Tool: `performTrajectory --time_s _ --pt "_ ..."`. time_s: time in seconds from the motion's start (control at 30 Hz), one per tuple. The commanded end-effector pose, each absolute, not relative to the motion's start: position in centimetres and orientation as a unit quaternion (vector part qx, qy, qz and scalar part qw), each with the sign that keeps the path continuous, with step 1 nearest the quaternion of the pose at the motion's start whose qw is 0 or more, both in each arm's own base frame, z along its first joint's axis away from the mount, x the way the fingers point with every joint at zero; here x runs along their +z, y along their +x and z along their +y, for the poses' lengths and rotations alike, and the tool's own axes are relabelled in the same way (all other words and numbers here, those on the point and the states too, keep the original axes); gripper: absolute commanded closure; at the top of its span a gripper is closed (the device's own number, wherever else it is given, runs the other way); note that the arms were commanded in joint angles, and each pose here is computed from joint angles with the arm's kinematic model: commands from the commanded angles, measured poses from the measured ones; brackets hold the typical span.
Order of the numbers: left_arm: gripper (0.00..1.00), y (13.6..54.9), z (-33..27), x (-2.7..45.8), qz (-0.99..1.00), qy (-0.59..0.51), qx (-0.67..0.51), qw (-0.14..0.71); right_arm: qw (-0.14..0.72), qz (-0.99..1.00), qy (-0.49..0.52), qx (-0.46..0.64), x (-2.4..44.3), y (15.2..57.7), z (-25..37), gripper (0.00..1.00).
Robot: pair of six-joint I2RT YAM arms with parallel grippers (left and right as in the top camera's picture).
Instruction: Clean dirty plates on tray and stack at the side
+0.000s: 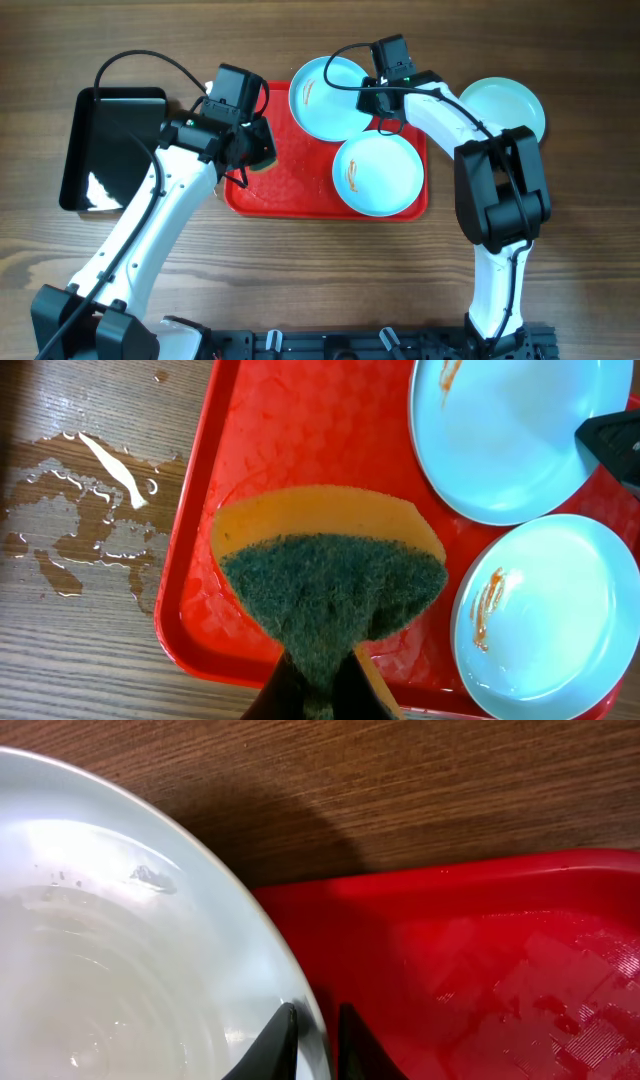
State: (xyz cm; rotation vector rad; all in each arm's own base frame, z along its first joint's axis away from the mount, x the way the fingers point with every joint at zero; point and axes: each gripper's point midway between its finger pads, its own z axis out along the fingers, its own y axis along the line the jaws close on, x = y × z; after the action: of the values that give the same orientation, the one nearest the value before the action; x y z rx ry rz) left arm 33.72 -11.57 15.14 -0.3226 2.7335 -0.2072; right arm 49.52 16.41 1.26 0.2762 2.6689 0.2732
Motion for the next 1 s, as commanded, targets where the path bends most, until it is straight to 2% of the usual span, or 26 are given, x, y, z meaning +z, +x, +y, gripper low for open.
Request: performTrajectory --time_s 0.0,0.1,0.47,0.63,0.73,0.97 --pt "0.96 33.6 -11.8 14.7 0.973 -0.118 -0.077 0.184 0.212 0.967 0.087 0.111 1.0 49.2 17.1 0.91" --pt "0.96 33.6 -11.8 14.7 0.973 -0.118 -0.077 0.184 0.215 0.966 0.086 0.115 1.5 49.3 17.2 0.96" --pt "0.96 33.6 -11.8 14.7 0.973 -0.117 -0.076 0.184 0.212 0.948 0.013 0.236 6.0 48.5 21.6 0.96" --pt "0.96 34.1 -11.7 14.9 0.971 -0.119 -0.074 0.196 0.183 0.944 -0.021 0.272 6.1 47.0 22.9 0.96" --pt "0.96 34.3 -11.6 15.0 0.971 -0.114 -0.070 0.200 0.174 0.936 -0.081 0.294 6.4 45.8 24.2 0.96" --pt "0.96 34.2 -11.6 15.0 0.971 -0.112 -0.070 0.200 0.121 0.951 -0.091 0.271 5.0 42.7 25.2 0.96"
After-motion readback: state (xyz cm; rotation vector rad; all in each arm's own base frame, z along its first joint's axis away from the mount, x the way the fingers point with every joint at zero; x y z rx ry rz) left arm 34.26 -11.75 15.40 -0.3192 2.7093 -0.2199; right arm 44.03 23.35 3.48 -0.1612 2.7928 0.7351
